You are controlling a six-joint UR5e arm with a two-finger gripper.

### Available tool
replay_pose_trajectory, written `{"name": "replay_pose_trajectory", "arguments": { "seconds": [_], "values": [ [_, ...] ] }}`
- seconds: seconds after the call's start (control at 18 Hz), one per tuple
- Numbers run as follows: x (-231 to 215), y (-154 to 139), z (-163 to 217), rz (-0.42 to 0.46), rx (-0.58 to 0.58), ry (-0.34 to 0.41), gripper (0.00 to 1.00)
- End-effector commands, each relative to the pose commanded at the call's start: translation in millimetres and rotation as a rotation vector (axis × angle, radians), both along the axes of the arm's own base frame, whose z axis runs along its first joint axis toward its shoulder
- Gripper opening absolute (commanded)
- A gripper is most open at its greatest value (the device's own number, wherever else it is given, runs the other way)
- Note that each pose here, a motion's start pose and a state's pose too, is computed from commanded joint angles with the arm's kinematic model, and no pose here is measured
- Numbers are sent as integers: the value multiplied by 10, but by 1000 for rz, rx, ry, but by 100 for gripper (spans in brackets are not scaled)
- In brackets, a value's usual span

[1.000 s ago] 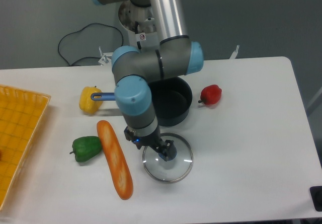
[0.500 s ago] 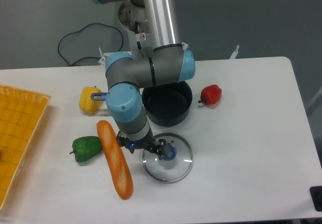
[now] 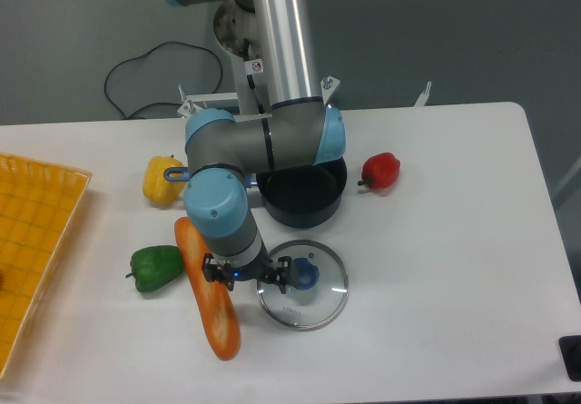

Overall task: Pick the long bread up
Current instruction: 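Move the gripper over the end of the long bread loaf, then lower the gripper and close it on the bread loaf's end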

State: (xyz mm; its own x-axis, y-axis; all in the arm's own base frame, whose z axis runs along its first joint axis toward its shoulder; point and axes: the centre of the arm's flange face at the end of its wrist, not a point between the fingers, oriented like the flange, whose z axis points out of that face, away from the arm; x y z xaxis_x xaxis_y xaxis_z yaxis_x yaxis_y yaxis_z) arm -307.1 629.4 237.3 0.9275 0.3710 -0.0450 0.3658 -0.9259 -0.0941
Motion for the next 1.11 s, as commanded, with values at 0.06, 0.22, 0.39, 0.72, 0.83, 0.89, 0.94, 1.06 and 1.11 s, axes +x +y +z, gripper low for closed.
{"name": "replay_pose_trajectory", "arguments": {
  "seconds": [0.06,0.22,0.39,0.72,0.83,0.89,0.94,1.06,1.11],
  "values": [
    [-2,49,-19,-3,11,-13,100],
    [46,66,-32,-16,13,-18,100],
    [84,105,-40,-44,40,-49,100],
    [175,158,-181,-52,25,-59,100],
    [174,159,-203,-52,22,-61,100],
    [173,161,-224,-52,20,-63,100],
    [172,163,-256,-52,16,-66,100],
    [170,167,-320,-53,10,-72,100],
    [170,168,-341,-55,7,-74,100]
  ]
}}
